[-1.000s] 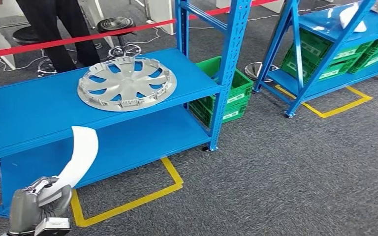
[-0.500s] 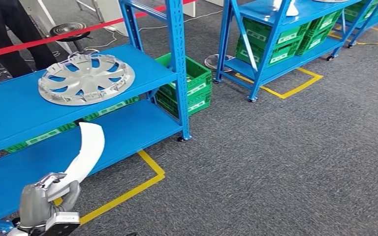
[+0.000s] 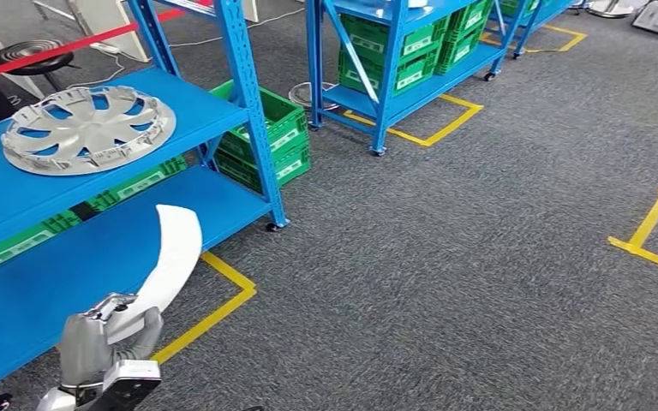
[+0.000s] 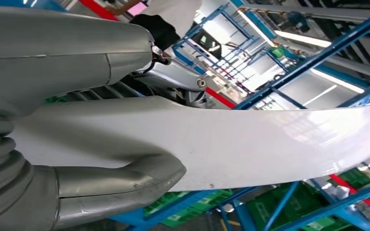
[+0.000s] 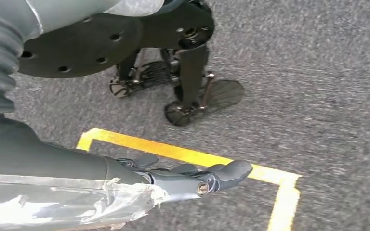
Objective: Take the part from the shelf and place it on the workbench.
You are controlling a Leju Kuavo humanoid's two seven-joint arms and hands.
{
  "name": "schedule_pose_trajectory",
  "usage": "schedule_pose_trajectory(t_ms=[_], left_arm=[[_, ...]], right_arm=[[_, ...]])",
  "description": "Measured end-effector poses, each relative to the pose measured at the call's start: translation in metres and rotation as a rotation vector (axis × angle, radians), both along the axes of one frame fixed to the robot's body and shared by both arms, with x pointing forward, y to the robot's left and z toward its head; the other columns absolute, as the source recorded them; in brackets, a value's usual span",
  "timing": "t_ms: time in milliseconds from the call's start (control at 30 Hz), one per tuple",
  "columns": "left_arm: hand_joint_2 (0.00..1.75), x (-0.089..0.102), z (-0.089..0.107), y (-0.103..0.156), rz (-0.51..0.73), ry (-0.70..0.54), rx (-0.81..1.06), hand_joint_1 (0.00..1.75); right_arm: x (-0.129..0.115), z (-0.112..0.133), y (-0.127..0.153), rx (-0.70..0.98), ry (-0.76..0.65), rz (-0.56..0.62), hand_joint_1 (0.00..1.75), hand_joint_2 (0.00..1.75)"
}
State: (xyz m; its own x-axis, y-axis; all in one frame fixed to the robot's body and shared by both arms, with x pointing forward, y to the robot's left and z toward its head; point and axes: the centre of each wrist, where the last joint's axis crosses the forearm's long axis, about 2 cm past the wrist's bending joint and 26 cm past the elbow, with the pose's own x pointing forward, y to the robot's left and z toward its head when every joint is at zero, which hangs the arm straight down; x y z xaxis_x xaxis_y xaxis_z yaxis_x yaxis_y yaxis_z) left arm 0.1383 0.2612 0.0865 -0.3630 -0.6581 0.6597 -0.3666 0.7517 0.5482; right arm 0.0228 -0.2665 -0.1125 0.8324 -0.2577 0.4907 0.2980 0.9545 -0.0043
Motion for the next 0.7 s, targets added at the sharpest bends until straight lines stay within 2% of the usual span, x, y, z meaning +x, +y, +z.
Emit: schedule_pose_trajectory(t_ms=[700], left_arm=[[1.75,-0.0015,-0.0051,-0.0004,-0.011,0.019,-0.002,1.75]], right_arm=[[0.0079,0.0004,-0.0060,-0.010,-0.020,-0.001,0.00,1.75]])
